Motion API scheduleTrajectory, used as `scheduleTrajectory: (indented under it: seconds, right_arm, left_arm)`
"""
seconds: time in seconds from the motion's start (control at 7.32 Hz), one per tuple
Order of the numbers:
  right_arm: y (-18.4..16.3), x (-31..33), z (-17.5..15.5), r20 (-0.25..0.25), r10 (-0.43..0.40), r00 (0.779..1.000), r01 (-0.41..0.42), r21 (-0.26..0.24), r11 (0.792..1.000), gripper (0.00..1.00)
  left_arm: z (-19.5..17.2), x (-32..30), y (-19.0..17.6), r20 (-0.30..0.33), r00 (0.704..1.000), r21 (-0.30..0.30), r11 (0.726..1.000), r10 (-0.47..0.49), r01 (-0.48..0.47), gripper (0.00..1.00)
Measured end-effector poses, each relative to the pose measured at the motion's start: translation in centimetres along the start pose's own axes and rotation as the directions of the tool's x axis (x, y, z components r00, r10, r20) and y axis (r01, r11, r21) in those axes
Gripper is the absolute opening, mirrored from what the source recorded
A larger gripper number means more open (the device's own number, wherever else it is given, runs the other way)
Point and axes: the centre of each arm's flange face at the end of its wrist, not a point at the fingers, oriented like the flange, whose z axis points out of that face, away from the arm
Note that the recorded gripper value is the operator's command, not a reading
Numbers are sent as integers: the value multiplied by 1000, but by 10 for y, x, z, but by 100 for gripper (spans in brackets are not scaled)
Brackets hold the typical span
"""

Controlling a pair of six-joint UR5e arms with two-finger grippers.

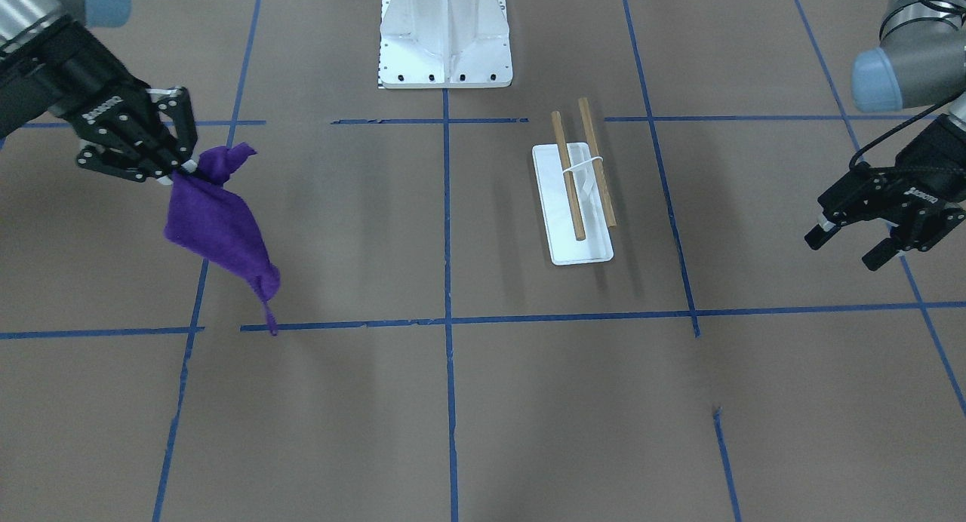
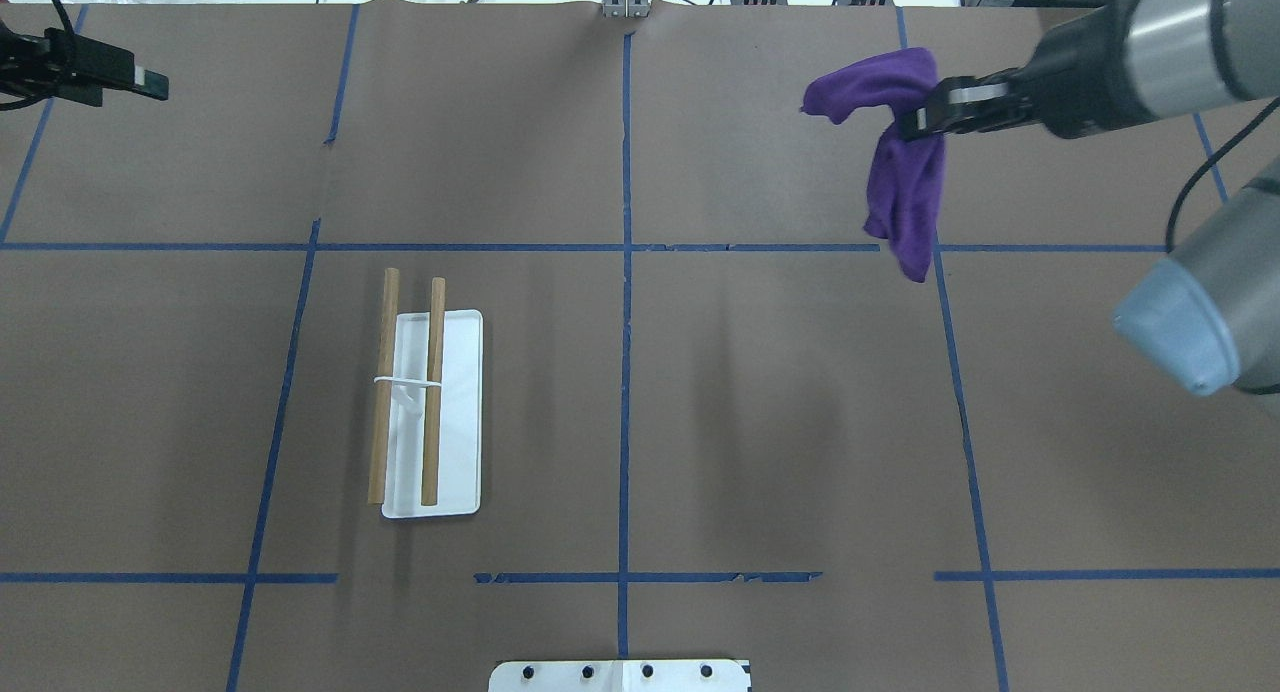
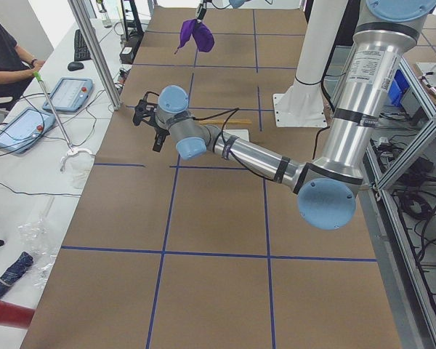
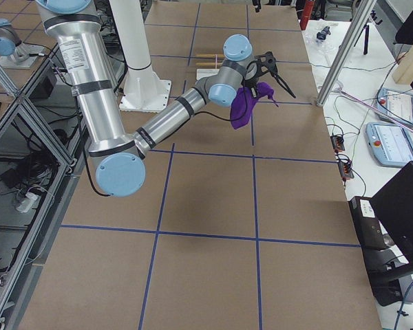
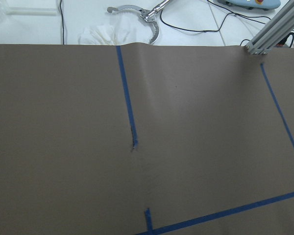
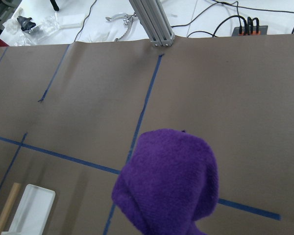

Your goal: Hang towel on rack

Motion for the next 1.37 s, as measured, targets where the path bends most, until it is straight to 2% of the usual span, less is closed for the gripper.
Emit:
scheduleTrajectory:
  seconds: [0.14, 0.27, 0.55, 0.68, 0.96, 1.09, 1.37]
  right_arm:
    - [18, -38, 24, 6, -7, 1000, 7, 40, 999, 0]
    - [38, -74, 46, 12, -14, 1000, 13, 80, 997, 0]
    - [69, -121, 72, 18, -21, 1000, 19, 145, 989, 0]
    - [77, -133, 78, 18, -25, 1000, 21, 168, 986, 0]
    - [84, -145, 81, 21, -29, 999, 24, 189, 982, 0]
    - [84, -147, 79, 26, -30, 999, 24, 194, 981, 0]
    - [87, -152, 71, 43, -34, 998, 25, 198, 980, 0]
  left_arm:
    - [12, 20, 7, -52, 996, 8, 997, -75, 76, 100]
    - [29, 51, 15, -108, 979, 6, 985, -172, 173, 100]
    - [69, 135, 34, -207, 903, -60, 926, -376, 372, 100]
    - [88, 182, 48, -238, 855, -126, 888, -460, 443, 100]
    - [114, 267, 75, -261, 765, -263, 805, -589, 531, 100]
    - [122, 298, 83, -270, 734, -291, 779, -624, 555, 100]
    - [133, 327, 89, -275, 697, -302, 748, -662, 591, 100]
